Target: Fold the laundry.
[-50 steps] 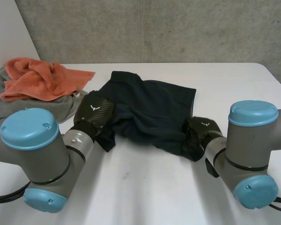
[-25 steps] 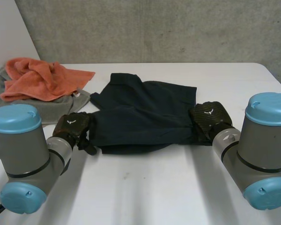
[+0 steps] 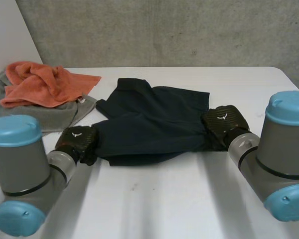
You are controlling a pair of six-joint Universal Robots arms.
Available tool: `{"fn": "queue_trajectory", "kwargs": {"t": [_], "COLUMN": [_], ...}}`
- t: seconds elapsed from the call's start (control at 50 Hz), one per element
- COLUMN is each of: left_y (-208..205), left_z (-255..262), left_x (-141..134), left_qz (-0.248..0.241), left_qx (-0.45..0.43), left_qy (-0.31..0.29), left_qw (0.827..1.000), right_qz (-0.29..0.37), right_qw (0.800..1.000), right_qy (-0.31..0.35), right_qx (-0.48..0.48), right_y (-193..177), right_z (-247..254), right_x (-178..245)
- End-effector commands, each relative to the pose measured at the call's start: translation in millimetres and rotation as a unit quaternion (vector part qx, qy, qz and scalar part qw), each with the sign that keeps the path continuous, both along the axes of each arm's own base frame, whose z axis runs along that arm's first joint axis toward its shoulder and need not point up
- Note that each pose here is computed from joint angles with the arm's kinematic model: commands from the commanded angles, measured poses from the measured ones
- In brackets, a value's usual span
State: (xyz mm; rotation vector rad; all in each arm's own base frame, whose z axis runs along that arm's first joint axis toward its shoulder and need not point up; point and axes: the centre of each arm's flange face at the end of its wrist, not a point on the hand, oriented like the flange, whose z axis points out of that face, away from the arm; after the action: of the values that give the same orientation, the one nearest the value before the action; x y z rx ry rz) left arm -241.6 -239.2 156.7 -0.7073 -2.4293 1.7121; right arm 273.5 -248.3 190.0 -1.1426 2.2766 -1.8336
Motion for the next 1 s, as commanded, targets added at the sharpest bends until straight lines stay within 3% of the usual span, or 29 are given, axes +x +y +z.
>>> {"fn": "queue_trajectory", "kwargs": {"t": [0.02, 0.16, 0.32, 0.4, 0.52, 0.7, 0.86, 1.0], "left_y": [48.1, 108.8, 142.7, 122.8, 60.1, -14.5, -86.0, -132.9], "left_z": [56.0, 73.6, 83.6, 78.8, 63.5, 58.9, 48.0, 18.3], "left_x": [20.3, 41.7, 40.8, 29.4, -3.0, -39.7, -80.0, -111.4], "left_qz": [-0.056, -0.115, -0.166, -0.162, -0.138, -0.079, -0.047, -0.04], "left_qx": [-0.058, -0.006, 0.001, -0.028, -0.095, -0.18, -0.269, -0.343], "left_qy": [-0.134, -0.226, -0.234, -0.229, -0.208, -0.189, -0.151, -0.177], "left_qw": [0.988, 0.967, 0.958, 0.96, 0.964, 0.962, 0.95, 0.922], "right_qz": [0.07, 0.115, 0.146, 0.135, 0.12, 0.088, 0.023, 0.006], "right_qw": [0.983, 0.96, 0.953, 0.957, 0.959, 0.979, 0.984, 0.976], "right_qy": [0.168, 0.248, 0.237, 0.226, 0.222, 0.179, 0.16, 0.145], "right_qx": [0.007, 0.062, 0.12, 0.124, 0.128, 0.053, -0.075, -0.164], "right_y": [28.4, 65.6, 78.1, 65.0, 31.5, -6.1, -78.8, -125.3], "right_z": [25.9, 45.7, 49.3, 47.5, 21.6, 21.0, 7.5, -14.5], "right_x": [-19.7, -38.5, -46.9, -51.1, -44.1, -30.3, -13.5, 3.8]}}
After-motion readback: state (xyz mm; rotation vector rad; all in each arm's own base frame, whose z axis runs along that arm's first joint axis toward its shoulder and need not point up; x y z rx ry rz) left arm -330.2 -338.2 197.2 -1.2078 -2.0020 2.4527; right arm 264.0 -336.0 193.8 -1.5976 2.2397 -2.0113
